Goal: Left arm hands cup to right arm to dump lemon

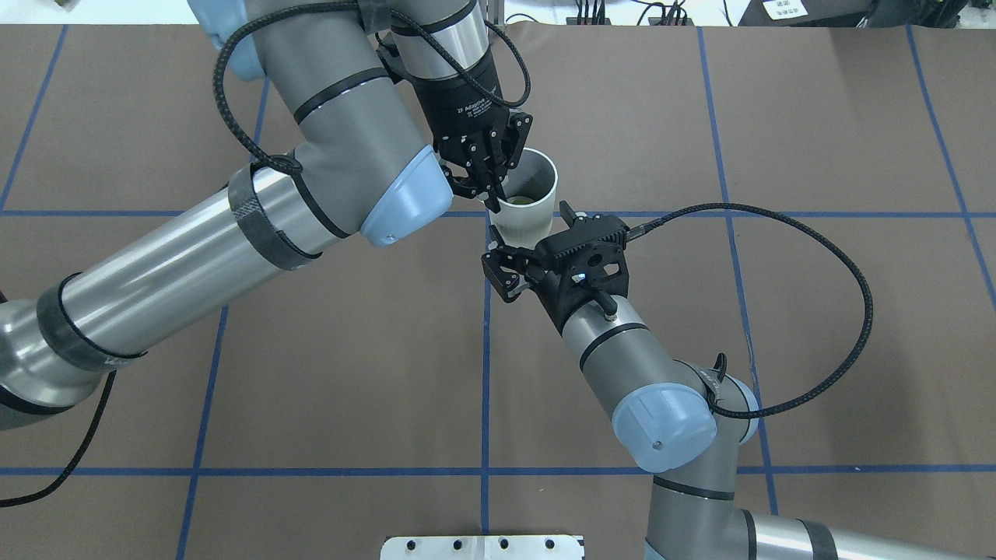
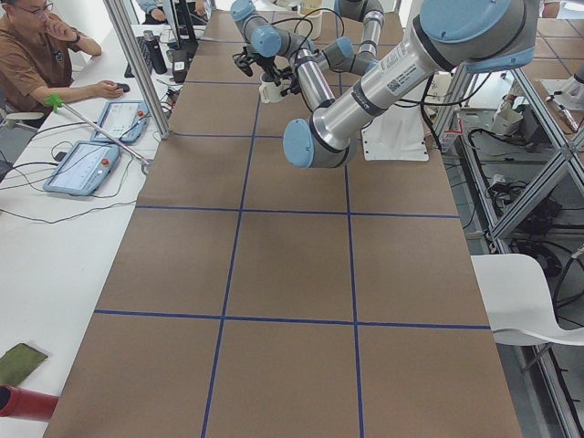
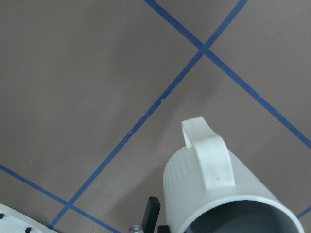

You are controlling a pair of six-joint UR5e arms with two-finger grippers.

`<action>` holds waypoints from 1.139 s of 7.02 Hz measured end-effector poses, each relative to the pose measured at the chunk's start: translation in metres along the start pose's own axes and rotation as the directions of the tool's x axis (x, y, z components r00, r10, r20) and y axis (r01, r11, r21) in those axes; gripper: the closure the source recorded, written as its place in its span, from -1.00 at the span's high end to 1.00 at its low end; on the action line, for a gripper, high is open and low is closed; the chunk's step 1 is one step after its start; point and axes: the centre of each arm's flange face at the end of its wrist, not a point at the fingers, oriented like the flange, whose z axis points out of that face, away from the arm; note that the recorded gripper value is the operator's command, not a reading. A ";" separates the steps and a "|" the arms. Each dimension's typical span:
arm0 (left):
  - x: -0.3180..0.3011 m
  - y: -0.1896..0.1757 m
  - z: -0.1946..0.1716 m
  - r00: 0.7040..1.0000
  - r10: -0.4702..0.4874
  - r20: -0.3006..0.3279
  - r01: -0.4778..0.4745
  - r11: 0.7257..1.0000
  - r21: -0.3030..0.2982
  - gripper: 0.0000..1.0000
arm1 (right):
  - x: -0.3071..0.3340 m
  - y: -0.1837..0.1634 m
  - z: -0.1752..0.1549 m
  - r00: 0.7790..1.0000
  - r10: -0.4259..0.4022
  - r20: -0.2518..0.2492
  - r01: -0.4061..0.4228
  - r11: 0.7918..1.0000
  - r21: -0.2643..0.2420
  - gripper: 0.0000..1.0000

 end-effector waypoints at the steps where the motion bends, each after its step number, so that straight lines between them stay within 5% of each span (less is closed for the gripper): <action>1: 0.000 0.004 0.001 1.000 -0.004 0.000 0.004 1.000 -0.004 -1.00 | 0.000 0.000 0.000 1.000 0.001 0.000 -0.001 1.000 0.000 0.98; 7: -0.004 0.024 0.008 1.000 -0.003 0.002 0.003 1.000 -0.021 -1.00 | 0.001 0.003 0.000 1.000 0.000 -0.005 0.000 1.000 0.000 0.91; 8: -0.004 0.024 0.008 1.000 -0.003 0.002 0.003 1.000 -0.022 -1.00 | 0.001 0.004 0.001 1.000 -0.001 -0.007 0.001 1.000 0.000 0.45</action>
